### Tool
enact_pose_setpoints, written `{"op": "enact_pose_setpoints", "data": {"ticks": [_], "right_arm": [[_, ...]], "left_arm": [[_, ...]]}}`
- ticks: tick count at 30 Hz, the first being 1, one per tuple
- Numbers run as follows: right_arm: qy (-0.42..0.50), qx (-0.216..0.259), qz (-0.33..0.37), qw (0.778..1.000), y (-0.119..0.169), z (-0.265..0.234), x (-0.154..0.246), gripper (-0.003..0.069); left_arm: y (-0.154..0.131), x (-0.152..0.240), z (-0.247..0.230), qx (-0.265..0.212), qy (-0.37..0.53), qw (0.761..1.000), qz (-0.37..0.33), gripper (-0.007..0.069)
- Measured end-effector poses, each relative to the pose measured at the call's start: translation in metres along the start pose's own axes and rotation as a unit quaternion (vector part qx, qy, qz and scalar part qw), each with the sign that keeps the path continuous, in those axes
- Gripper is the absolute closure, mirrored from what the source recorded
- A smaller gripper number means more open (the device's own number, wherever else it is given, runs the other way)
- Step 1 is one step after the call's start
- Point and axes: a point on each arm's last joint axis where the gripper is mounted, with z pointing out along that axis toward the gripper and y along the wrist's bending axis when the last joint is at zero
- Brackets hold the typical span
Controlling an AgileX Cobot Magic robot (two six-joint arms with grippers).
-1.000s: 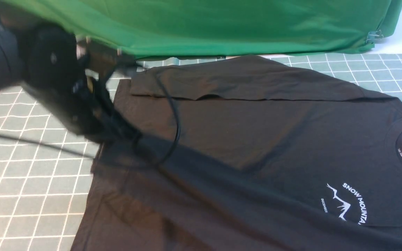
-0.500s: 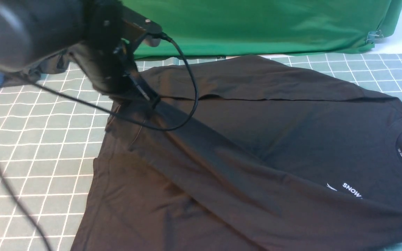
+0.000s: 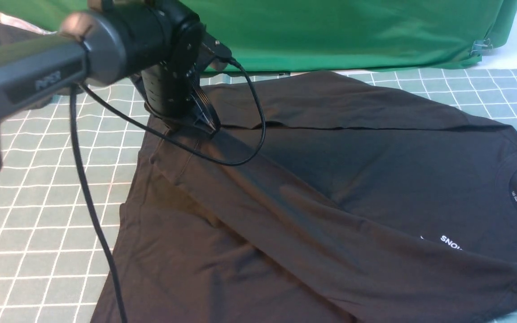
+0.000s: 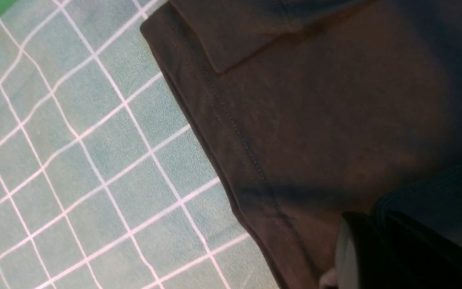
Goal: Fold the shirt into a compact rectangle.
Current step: 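Fold the left side of the black T-shirt inward over its body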
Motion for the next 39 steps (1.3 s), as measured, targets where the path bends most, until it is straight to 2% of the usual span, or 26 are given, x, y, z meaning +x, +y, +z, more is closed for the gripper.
{"op": "enact_pose_setpoints", "data": {"ticks": [13,24,29,30,31,32,34,37,39], "right_arm": [[0.000,0.000,0.000,1.000,0.000,0.000,0.000,0.0587],[0.000,0.000,0.000,1.000,0.000,0.000,0.000,0.0585],[0.001,-0.001,0.001,1.000,0.000,0.000,0.000,0.0580],[0.001,-0.001,0.001,1.000,0.000,0.000,0.000,0.0579],[0.001,-0.001,0.001,1.000,0.000,0.000,0.000,0.0579],[0.001,-0.001,0.001,1.000,0.000,0.000,0.000,0.0579],[0.002,-0.001,0.001,1.000,0.000,0.000,0.000,0.0577],[0.007,-0.002,0.001,1.000,0.000,0.000,0.001,0.0572],[0.008,-0.002,0.002,1.000,0.000,0.000,0.001,0.0570]], "left_arm": [[0.002,-0.013,0.010,-0.003,-0.066,0.998,-0.011,0.0618],[-0.003,-0.018,0.026,0.001,-0.083,0.997,-0.008,0.0595],[-0.003,-0.018,0.025,-0.001,-0.086,0.996,-0.006,0.0475],[-0.003,-0.018,0.025,-0.003,-0.084,0.996,-0.004,0.0419],[-0.003,-0.018,0.025,-0.004,-0.084,0.996,-0.003,0.0410],[-0.002,-0.017,0.026,-0.010,-0.079,0.997,0.003,0.0342],[0.000,-0.016,0.026,-0.021,-0.075,0.997,-0.001,0.0275],[0.007,-0.018,0.023,-0.034,-0.073,0.995,-0.058,0.0216],[0.014,-0.021,0.018,-0.032,-0.079,0.991,-0.104,0.0220]]}}
